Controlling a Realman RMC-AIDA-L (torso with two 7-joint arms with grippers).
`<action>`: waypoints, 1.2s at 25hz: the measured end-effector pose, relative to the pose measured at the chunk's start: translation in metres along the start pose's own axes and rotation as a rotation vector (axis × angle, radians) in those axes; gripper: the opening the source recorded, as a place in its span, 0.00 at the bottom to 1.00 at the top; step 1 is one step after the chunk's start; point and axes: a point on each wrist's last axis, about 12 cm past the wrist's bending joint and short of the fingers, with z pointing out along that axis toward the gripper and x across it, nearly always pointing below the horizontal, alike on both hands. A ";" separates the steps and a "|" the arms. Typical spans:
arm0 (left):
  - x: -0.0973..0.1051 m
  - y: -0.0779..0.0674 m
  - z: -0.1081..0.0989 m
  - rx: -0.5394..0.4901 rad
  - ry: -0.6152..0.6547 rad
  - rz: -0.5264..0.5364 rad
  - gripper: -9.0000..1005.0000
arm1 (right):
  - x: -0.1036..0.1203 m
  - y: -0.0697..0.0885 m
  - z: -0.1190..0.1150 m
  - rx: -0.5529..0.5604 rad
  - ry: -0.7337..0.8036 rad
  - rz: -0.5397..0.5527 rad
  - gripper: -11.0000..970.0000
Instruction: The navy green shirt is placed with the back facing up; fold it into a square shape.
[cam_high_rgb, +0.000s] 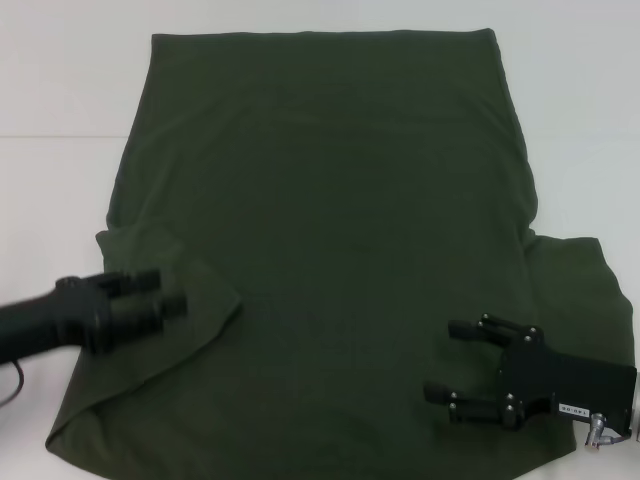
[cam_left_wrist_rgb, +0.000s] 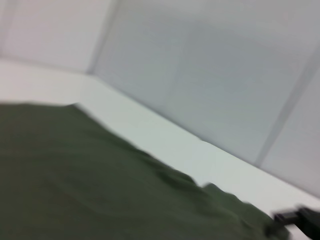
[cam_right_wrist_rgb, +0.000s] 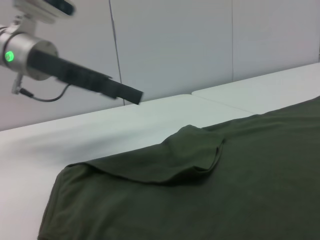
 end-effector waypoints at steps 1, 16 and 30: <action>0.000 0.000 0.000 0.000 0.000 0.000 0.66 | 0.000 0.000 0.000 0.001 0.000 0.001 0.94; 0.041 -0.023 -0.001 0.050 0.147 0.251 0.73 | 0.008 0.007 -0.024 0.064 -0.077 0.053 0.94; 0.037 -0.026 0.003 0.082 0.134 0.253 0.77 | -0.028 -0.035 -0.113 0.227 0.063 0.651 0.93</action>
